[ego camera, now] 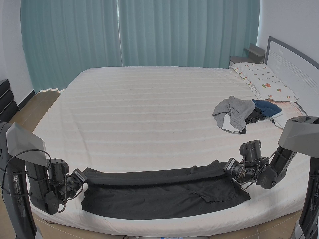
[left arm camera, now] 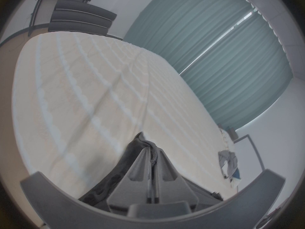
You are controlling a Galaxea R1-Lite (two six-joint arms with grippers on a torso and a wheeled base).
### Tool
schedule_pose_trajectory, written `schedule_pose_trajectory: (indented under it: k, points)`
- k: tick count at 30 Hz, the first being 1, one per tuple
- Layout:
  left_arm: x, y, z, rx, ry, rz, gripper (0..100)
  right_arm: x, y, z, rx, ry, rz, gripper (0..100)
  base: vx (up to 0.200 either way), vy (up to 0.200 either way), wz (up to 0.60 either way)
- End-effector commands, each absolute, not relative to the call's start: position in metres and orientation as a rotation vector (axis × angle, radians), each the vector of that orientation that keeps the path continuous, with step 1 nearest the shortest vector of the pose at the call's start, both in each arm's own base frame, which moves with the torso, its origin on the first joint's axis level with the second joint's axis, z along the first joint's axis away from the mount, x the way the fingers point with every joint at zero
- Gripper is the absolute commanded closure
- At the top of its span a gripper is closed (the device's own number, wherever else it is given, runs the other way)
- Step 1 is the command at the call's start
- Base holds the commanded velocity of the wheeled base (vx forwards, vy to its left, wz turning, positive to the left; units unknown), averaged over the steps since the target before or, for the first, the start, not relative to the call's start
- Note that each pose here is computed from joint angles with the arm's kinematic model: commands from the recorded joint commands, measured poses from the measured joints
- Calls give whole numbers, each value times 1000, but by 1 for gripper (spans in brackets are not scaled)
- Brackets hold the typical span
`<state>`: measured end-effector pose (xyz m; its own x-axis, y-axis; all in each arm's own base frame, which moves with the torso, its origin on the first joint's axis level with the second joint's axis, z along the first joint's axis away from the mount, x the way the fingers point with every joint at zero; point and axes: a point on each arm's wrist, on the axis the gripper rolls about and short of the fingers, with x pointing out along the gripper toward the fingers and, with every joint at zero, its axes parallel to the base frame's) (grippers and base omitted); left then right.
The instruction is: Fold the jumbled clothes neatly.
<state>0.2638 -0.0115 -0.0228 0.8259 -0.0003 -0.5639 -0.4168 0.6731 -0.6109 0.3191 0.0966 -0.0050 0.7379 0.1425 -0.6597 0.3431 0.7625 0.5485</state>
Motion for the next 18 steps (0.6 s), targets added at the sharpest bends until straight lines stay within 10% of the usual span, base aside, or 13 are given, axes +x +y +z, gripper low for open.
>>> schedule_pose_trajectory:
  k: [1, 17, 18]
  points:
    - [253, -12, -37, -786, 645, 278, 100, 310, 96, -20, 675, 809, -137, 100, 0, 0, 0]
    - [240, -19, -43, -746, 720, 270, 100, 306, 96, -34, 619, 854, -139, 100, 0, 0, 0]
    - [239, -20, -43, -745, 721, 267, 0, 306, 96, -34, 617, 855, -139, 0, 0, 0, 0]
